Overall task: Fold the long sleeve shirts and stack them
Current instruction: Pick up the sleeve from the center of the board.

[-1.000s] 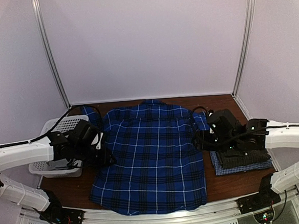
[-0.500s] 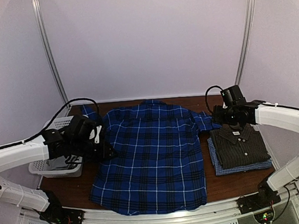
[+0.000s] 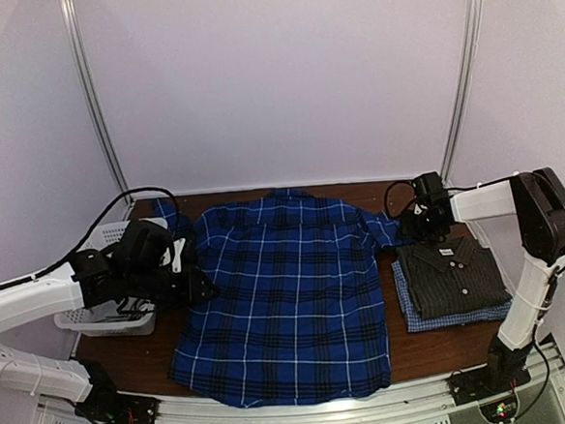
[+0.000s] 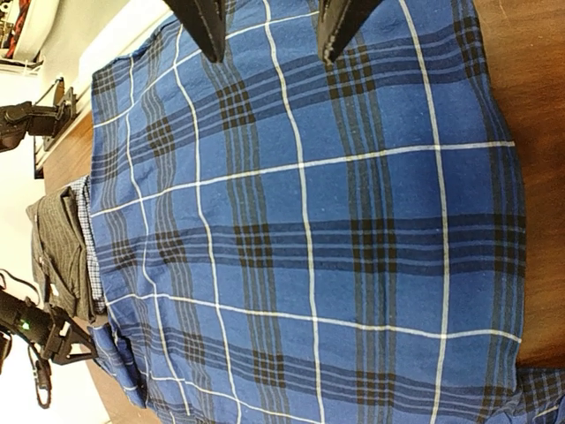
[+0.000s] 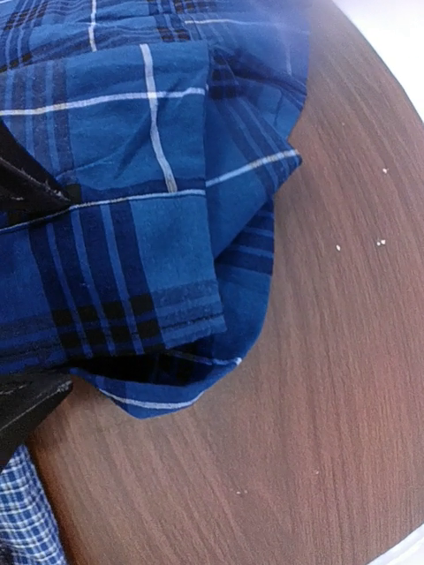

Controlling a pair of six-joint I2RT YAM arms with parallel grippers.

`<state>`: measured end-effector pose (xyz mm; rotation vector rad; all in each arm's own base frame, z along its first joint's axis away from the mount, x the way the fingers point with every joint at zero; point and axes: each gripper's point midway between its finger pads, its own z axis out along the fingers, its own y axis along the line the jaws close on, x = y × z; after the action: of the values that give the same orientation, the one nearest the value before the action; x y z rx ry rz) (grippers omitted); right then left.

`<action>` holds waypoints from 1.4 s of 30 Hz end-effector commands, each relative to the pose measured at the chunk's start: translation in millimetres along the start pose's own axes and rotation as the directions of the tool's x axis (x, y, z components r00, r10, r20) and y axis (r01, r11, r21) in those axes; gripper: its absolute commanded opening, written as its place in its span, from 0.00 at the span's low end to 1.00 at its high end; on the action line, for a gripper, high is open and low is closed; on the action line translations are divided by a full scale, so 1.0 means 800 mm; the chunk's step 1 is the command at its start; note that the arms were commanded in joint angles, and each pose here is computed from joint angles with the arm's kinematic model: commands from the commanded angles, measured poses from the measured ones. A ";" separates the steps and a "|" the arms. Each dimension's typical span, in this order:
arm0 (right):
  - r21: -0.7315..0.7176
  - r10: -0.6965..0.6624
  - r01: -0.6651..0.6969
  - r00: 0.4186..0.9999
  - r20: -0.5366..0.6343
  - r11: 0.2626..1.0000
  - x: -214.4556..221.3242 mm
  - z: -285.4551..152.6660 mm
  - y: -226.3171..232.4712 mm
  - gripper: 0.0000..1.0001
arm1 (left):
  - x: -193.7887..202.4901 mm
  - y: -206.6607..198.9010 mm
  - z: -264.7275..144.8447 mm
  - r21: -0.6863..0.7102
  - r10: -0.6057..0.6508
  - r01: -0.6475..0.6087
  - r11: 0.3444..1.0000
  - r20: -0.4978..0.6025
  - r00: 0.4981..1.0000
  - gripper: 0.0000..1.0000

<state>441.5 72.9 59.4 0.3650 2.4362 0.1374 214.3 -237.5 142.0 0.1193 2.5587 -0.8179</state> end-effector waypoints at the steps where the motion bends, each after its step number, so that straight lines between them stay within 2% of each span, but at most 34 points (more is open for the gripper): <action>1: -0.061 0.011 -0.009 0.999 0.030 0.998 -0.027 0.014 0.011 0.63 | 0.000 -0.006 -0.003 0.039 -0.008 0.008 0.999 0.018 1.000 0.37; 6: -0.082 0.019 -0.019 1.000 0.003 0.996 -0.018 0.023 0.015 0.61 | 0.002 -0.004 -0.001 0.033 -0.020 0.020 0.999 0.013 1.000 0.37; 14: -0.124 0.013 -0.015 1.000 -0.016 0.992 -0.006 0.025 0.022 0.44 | 0.002 -0.004 0.004 0.034 -0.025 0.024 0.999 0.006 1.000 0.37; 21: -0.133 -0.002 -0.004 0.999 -0.046 0.991 0.000 0.039 0.025 0.43 | 0.003 -0.004 0.007 0.037 -0.028 0.028 0.999 0.002 1.000 0.36; 25: -0.140 -0.002 -0.005 0.999 -0.052 0.990 -0.001 0.043 0.029 0.34 | 0.004 -0.004 0.007 0.038 -0.027 0.027 0.999 0.004 1.000 0.36; 30: -0.146 0.000 -0.005 0.999 -0.034 0.989 -0.013 0.035 0.033 0.13 | 0.005 -0.002 0.007 0.036 -0.029 0.029 0.999 0.004 1.000 0.36; 34: -0.156 0.000 -0.001 1.000 -0.008 0.988 -0.028 0.019 0.038 0.01 | 0.005 -0.002 0.008 0.036 -0.028 0.028 0.999 0.003 1.000 0.36; 42: -0.209 -0.010 0.028 0.996 0.084 0.978 -0.063 -0.038 0.067 0.00 | 0.003 -0.006 0.014 0.048 -0.023 0.023 0.999 0.000 1.000 0.36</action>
<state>465.9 99.0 69.0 0.2892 2.4271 0.3331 211.1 -238.6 131.2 0.0934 2.5783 -0.8417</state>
